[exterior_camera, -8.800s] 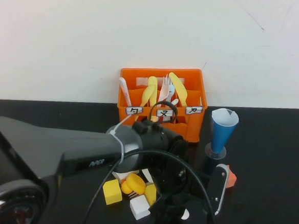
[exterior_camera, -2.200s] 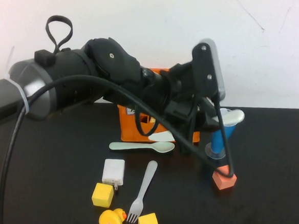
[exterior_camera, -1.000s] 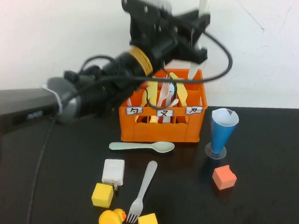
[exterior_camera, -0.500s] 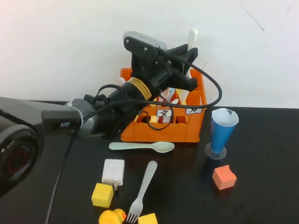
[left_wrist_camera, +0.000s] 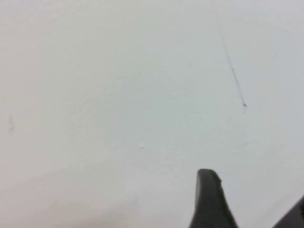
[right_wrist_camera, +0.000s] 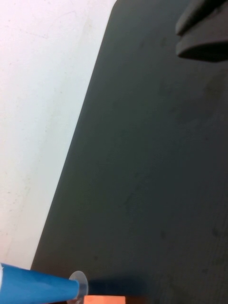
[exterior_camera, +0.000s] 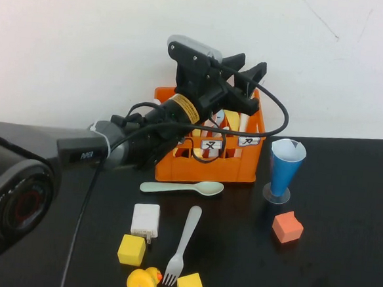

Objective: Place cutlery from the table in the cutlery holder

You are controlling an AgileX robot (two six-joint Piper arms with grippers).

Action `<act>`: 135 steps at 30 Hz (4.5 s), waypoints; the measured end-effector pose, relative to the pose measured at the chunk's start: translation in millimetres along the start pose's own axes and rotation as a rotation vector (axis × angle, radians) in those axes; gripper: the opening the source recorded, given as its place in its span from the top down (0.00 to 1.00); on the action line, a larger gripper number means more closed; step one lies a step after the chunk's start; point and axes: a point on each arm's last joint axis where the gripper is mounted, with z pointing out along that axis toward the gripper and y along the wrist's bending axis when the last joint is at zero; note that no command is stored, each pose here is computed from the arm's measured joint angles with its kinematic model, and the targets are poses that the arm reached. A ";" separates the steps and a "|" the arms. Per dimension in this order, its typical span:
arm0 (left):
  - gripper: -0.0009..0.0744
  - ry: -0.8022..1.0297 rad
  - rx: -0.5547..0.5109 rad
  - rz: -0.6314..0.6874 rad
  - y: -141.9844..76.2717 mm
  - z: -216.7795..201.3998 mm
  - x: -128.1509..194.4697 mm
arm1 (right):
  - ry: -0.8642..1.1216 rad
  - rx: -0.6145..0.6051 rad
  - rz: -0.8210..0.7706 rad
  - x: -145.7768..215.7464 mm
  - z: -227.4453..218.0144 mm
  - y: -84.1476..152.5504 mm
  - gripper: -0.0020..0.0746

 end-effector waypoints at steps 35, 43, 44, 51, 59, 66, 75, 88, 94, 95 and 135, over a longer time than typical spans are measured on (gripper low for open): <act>0.99 0.269 -0.142 0.139 -96.6 -228.7 -213.2 | 0.000 0.000 0.000 0.0 0.0 0.0 0.98; 0.99 0.200 -0.329 0.047 -102.7 -284.8 -190.4 | 0.000 0.000 0.000 0.0 0.0 0.0 0.98; 0.99 0.194 -0.345 0.042 -103.8 -292.5 -185.6 | 0.000 0.000 0.000 0.0 0.0 0.0 0.98; 0.99 0.091 -0.494 -0.087 -105.9 -339.9 -157.2 | 0.000 0.000 -0.009 0.0 0.0 0.0 0.98; 0.99 0.038 -0.697 -0.024 -107.5 -398.1 -131.1 | 0.000 0.000 -0.009 0.0 0.0 0.0 0.98; 0.99 -0.054 -0.765 0.019 -113.1 -440.0 -103.6 | 0.000 0.000 -0.009 0.0 0.0 0.0 0.98; 0.99 -0.010 -0.799 -0.016 -110.3 -443.5 -94.3 | 0.002 0.000 -0.009 0.2 0.0 0.0 0.98; 0.99 0.174 -0.714 0.068 -111.8 -435.9 -61.1 | 0.002 0.000 -0.009 0.2 0.0 0.0 0.98; 0.99 -0.003 -0.744 -0.050 -105.5 -433.4 -47.7 | 0.002 0.000 -0.009 0.2 0.0 0.0 0.98; 0.99 -0.016 -0.751 -0.056 -105.3 -433.6 -48.4 | 0.002 0.000 -0.009 0.2 0.0 0.0 0.98; 0.99 0.290 -0.897 0.049 -100.0 -443.1 -26.7 | 0.002 0.000 -0.009 0.2 0.0 0.0 0.98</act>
